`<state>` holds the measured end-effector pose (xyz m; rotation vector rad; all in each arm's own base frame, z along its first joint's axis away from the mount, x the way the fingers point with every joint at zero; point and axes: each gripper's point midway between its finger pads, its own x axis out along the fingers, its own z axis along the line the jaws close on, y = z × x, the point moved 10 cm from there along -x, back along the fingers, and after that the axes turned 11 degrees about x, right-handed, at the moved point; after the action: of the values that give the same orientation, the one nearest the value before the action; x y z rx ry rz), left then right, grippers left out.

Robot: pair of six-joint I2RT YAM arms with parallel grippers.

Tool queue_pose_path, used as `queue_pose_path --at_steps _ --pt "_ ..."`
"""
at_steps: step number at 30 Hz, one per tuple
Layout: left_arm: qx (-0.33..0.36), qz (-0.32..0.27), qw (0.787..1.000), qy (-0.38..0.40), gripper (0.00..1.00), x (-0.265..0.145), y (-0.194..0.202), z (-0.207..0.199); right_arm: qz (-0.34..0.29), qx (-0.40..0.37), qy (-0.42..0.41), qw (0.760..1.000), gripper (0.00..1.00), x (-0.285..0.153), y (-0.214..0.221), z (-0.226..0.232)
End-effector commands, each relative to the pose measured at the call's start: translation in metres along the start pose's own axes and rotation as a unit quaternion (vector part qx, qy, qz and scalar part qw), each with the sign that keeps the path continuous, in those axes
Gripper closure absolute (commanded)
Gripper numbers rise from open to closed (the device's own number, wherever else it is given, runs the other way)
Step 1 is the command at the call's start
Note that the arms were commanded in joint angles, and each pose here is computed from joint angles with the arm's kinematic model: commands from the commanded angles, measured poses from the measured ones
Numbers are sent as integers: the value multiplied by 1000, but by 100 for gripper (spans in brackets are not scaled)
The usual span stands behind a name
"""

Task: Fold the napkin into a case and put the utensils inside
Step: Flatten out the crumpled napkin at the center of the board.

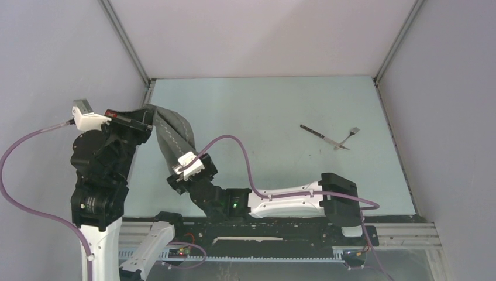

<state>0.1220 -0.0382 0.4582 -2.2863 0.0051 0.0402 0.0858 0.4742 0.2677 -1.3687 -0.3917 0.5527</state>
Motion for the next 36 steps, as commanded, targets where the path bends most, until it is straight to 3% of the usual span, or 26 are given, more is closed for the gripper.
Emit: queue_pose_path --at_steps 1,5,7,8,10,15,18,23,27,32,36 --pt "14 -42 999 23 100 -18 -20 -10 -18 2 17 1000 6 9 -6 -3" --pt "19 -48 998 35 100 -25 -25 -14 -21 -14 49 998 5 25 3 -17" --pt "26 -50 998 32 100 -29 -27 -14 -11 -8 51 999 13 28 2 -27" --pt "30 -54 998 29 100 -31 -28 -14 -7 -3 55 998 22 28 2 -32" --pt "41 -68 997 21 100 -36 -32 -13 -13 -3 67 998 52 23 -1 -39" --pt "94 -124 988 5 100 -56 -53 -13 -16 -68 17 997 99 -24 -41 -26" --pt "139 -171 973 70 100 -93 -76 -29 2 -80 -42 996 100 -62 -80 -24" --pt "155 -284 935 146 100 -172 -99 -34 -3 -84 -109 990 100 -127 -162 -30" --pt "168 -301 918 194 100 -201 -102 -39 2 -80 -134 988 100 -155 -200 -36" --pt "148 -276 937 154 100 -154 -93 -35 20 -35 -105 994 100 -133 -208 -66" --pt "142 -242 959 44 100 -65 -67 -12 58 30 -84 994 100 -83 -195 -117"
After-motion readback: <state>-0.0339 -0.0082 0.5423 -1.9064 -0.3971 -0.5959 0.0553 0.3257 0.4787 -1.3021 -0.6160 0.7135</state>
